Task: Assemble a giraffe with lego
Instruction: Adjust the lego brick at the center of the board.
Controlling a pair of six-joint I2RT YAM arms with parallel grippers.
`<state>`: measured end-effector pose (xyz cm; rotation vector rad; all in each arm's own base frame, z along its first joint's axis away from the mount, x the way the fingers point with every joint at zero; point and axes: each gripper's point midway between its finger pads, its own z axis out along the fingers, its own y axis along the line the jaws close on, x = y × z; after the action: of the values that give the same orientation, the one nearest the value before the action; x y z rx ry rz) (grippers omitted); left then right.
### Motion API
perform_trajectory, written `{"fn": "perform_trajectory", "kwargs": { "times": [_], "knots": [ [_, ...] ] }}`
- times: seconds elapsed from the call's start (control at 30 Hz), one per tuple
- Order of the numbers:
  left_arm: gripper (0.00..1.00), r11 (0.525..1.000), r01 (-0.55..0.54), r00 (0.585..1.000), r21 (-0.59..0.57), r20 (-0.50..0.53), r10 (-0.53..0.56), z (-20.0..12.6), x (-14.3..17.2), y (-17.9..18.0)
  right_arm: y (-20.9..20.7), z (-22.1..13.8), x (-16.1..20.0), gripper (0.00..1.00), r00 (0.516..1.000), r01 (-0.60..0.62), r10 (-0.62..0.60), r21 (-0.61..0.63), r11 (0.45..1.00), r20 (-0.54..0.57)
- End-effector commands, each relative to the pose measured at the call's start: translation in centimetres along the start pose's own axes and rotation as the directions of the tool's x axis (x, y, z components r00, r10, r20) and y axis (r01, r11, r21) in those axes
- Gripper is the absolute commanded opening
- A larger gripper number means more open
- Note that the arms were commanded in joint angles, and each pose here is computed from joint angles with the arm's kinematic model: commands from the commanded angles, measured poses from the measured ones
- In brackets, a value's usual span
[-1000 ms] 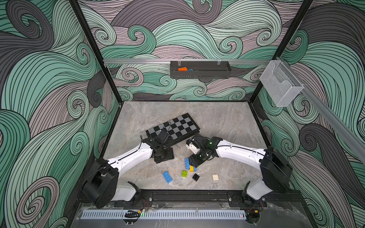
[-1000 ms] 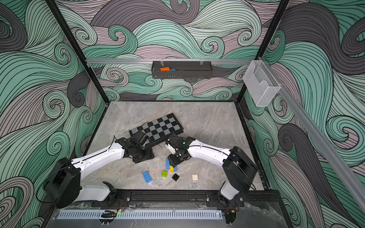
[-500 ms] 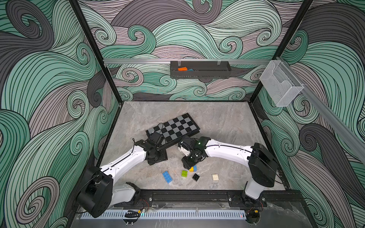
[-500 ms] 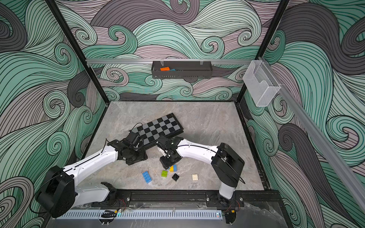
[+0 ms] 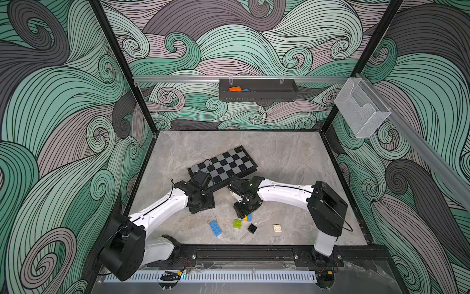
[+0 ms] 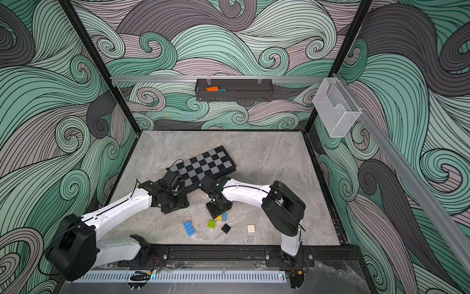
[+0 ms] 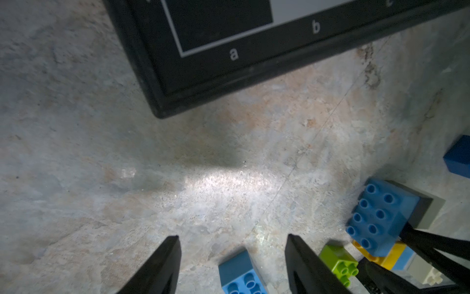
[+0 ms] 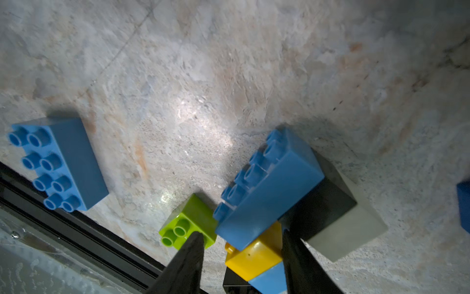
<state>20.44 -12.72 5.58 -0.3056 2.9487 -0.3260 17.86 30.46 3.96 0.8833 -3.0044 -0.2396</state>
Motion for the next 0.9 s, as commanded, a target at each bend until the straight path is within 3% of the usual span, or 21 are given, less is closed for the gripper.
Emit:
{"fn": "perform_trajectory", "kwargs": {
  "times": [0.0,0.4,0.87],
  "knots": [
    [0.69,1.0,-0.008,1.0,-0.026,0.003,0.008,-0.6,0.2,0.9,0.0,0.6,-0.5,0.53,1.0,-0.015,0.014,0.011,1.0,0.003],
    [0.69,1.0,-0.009,1.0,-0.02,0.007,0.009,-1.0,0.6,1.1,-1.3,1.5,-0.5,0.49,1.0,0.023,-0.024,0.066,0.998,0.009],
    [0.69,1.0,-0.002,1.0,-0.014,-0.003,0.002,-0.3,0.9,1.2,0.1,-4.1,-0.4,0.64,0.99,0.092,-0.091,-0.005,0.996,0.107]
  ]
}}
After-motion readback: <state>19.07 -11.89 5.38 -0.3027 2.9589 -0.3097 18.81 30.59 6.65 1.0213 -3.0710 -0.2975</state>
